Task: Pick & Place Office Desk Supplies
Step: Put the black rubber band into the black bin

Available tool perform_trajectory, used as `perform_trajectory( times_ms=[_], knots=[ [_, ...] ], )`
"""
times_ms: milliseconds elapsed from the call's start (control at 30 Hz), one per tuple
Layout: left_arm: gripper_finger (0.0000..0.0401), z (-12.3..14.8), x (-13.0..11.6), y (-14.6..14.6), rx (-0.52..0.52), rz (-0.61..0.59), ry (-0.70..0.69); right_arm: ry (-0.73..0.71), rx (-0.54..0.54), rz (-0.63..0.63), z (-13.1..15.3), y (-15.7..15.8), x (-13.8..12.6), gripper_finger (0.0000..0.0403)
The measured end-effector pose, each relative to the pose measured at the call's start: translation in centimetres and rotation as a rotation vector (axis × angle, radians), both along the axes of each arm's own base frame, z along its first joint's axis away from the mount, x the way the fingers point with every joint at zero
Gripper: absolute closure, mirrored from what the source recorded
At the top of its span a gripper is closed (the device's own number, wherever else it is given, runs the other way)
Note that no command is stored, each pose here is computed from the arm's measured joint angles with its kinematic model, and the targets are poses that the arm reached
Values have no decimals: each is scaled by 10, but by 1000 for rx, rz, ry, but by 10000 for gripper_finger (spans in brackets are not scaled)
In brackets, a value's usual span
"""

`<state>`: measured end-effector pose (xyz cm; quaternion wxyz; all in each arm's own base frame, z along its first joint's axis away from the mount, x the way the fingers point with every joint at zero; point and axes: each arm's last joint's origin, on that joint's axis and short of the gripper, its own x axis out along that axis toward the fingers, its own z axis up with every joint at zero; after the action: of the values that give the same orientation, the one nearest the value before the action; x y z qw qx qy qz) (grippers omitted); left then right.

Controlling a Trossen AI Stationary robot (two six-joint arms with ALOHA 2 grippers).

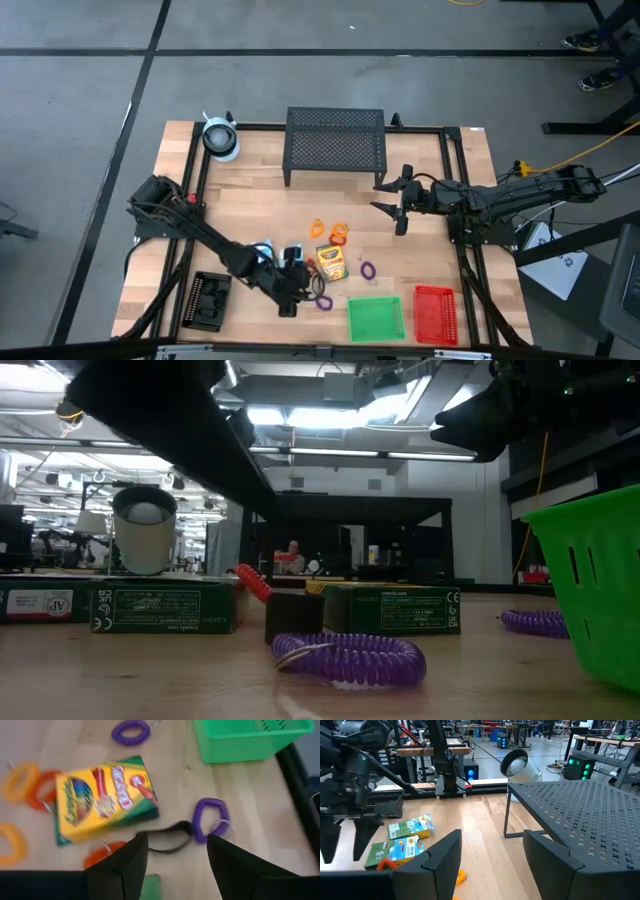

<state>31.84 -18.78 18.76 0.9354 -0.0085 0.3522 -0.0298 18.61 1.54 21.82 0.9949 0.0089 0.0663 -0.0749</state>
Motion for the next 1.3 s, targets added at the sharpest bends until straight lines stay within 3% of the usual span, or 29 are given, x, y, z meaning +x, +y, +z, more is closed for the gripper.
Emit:
perform_trajectory(
  times_ms=[100,433,700,1100,1300],
  knots=[
    [202,7,5,2,43,-47,-4,0,0,0,0,0,0,188],
    [202,14,26,6,36,-143,68,0,0,0,0,0,0,188],
    [203,-6,49,-5,192,-222,336,0,0,2,0,0,0,188],
    [203,-5,62,-6,221,-272,352,8,-1,3,-1,0,0,188],
    [203,-18,66,-6,244,-297,373,7,-1,2,-1,0,0,188]
  ],
)
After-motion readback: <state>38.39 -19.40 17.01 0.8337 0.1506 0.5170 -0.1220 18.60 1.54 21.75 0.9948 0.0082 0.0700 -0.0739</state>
